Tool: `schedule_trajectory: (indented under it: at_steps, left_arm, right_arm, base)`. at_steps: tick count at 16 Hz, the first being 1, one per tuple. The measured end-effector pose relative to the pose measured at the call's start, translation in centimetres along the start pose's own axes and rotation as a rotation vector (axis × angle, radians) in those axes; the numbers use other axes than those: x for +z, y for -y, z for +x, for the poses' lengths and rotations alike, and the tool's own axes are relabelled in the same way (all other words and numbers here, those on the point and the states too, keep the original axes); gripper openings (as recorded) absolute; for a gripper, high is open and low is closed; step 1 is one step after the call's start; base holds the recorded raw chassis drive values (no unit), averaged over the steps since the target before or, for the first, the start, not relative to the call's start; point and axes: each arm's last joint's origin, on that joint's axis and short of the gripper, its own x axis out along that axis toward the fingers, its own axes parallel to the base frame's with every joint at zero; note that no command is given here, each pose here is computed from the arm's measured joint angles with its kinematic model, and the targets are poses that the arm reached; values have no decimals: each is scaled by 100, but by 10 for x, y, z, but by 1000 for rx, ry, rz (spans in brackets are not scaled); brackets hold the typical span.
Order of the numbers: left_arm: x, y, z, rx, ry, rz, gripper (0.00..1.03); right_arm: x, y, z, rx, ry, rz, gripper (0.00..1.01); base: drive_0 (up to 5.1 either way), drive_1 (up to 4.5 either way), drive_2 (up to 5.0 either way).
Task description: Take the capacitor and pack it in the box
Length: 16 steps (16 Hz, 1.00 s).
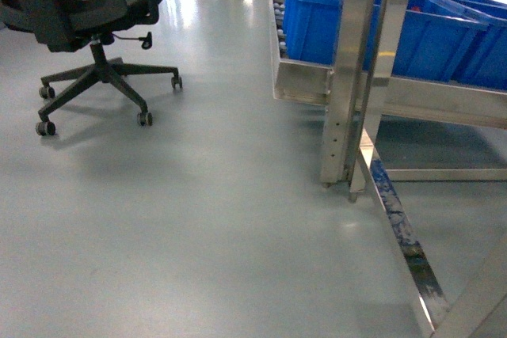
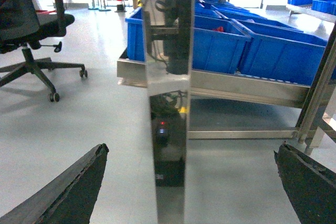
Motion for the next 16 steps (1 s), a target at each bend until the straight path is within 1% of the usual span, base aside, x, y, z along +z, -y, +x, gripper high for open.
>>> schedule_trajectory:
  at_steps: [16]
  left_arm:
    - [0,0,0,-3,3,0,44]
  right_arm:
    - [-1,0,0,0,-5,0,98]
  base:
    - [-499,244,244]
